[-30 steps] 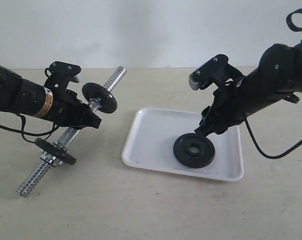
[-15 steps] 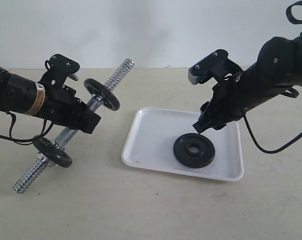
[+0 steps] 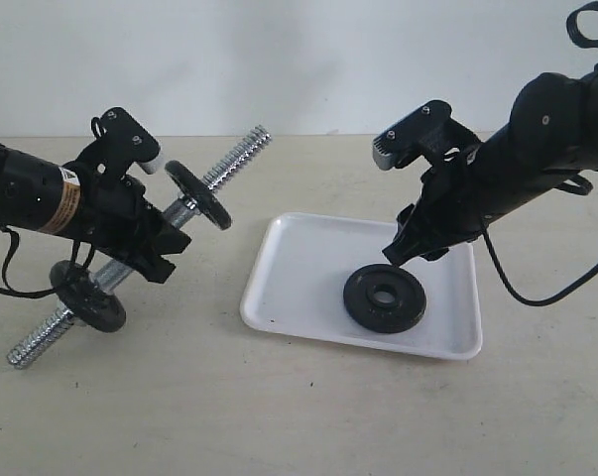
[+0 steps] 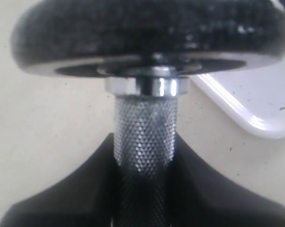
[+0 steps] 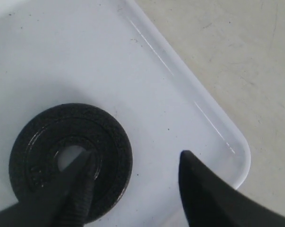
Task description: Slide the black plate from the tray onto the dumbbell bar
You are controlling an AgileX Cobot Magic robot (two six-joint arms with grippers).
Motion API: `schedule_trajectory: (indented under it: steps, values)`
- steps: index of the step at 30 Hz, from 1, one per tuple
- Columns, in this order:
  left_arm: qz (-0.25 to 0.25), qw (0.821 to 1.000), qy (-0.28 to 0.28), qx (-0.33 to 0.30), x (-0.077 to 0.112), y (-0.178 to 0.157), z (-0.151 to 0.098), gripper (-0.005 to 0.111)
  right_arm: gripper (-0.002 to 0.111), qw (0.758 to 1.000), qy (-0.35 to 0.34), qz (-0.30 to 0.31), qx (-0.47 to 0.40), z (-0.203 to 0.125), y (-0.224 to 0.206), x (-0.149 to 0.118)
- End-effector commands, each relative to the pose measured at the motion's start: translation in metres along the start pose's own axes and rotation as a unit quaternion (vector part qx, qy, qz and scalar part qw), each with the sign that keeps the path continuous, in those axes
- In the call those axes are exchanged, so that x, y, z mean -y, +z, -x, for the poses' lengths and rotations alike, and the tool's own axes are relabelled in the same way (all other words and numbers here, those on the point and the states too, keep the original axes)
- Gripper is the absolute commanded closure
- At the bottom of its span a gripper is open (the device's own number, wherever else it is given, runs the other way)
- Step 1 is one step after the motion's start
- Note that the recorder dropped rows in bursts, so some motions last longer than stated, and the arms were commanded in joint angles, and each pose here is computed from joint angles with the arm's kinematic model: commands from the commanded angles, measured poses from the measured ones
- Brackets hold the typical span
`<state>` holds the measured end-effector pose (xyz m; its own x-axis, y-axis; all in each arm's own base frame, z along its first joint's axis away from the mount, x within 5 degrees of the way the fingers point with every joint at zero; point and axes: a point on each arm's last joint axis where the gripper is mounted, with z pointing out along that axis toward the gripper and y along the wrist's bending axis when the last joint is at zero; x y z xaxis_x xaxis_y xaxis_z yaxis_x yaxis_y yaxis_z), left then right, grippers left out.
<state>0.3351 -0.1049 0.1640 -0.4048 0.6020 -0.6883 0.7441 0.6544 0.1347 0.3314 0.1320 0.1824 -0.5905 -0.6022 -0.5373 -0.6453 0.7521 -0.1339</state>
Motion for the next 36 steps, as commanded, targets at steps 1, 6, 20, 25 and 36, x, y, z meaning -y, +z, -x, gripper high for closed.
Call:
schedule_trajectory:
  steps: [1, 6, 20, 25, 36]
  values:
    - [0.017, 0.999, 0.013, 0.038, -0.002, -0.019, 0.019, 0.102, 0.037, 1.000, 0.001, -0.006, 0.009, 0.003, -0.001, 0.001]
    - [0.015, 0.999, 0.008, 0.036, 0.000, -0.021, 0.016, 0.102, 0.019, 0.999, 0.032, -0.009, 0.029, 0.006, -0.001, 0.002]
    - [0.021, 0.998, -0.001, 0.058, 0.003, -0.038, 0.025, 0.102, 0.019, 0.962, 0.199, 0.120, -0.144, 0.008, 0.008, -0.014]
    - [0.023, 0.998, 0.000, 0.061, 0.003, -0.040, 0.026, 0.102, 0.019, 0.954, 0.173, 0.129, -0.210, -0.009, 0.034, -0.016]
    - [0.022, 0.998, 0.000, 0.060, 0.003, -0.039, 0.026, 0.102, 0.019, 0.960, 0.161, 0.124, -0.194, -0.007, 0.035, -0.015]
